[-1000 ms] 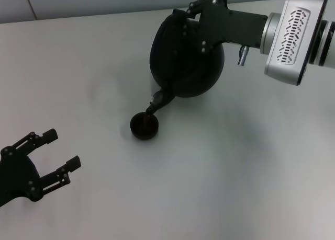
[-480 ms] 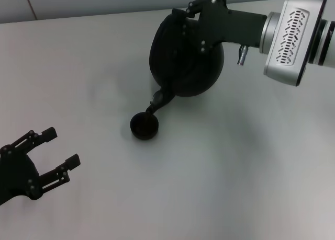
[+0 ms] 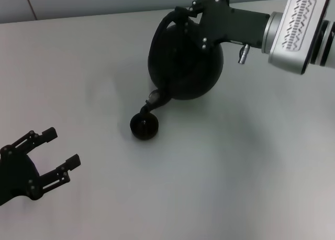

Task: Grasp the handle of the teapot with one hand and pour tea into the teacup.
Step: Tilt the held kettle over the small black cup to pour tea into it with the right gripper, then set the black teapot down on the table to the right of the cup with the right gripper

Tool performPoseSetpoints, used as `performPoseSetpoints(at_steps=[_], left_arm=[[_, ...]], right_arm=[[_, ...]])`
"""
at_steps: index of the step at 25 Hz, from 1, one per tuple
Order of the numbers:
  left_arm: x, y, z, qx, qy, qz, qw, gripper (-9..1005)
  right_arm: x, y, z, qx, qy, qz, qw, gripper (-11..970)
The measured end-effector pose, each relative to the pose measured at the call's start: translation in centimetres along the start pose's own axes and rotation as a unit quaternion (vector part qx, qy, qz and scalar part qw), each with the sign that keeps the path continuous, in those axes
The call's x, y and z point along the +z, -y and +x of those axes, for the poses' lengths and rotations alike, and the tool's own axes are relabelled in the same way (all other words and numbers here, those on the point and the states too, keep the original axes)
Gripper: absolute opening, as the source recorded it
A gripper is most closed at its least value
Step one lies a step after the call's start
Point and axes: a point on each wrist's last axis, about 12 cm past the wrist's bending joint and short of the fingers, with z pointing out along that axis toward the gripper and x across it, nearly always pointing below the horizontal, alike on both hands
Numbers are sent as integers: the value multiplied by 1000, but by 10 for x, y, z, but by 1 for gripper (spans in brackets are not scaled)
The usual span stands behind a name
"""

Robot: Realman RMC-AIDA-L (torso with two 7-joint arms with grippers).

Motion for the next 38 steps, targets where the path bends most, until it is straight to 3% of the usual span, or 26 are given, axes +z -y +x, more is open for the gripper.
performPoseSetpoints(at_steps=[8,14,19,29,38], left_arm=[[1,2,1,-4,2,1,1000,820],[2,1,-1,-1,6,5,1000,820],[3,0,-2,0,6,7,1000,820],[4,0,-2,2,7,8,1000,820],[5,-1,-3,3,8,10,1000,820]], right_arm=[[-21,-3,15,142,-14,41,989,82],[-53,-4,28,246,16,124,961,82],[-73,-10,36,295,28,156,942,82],[-101,-26,47,358,45,190,913,82],[-108,-40,52,369,34,193,909,81]])
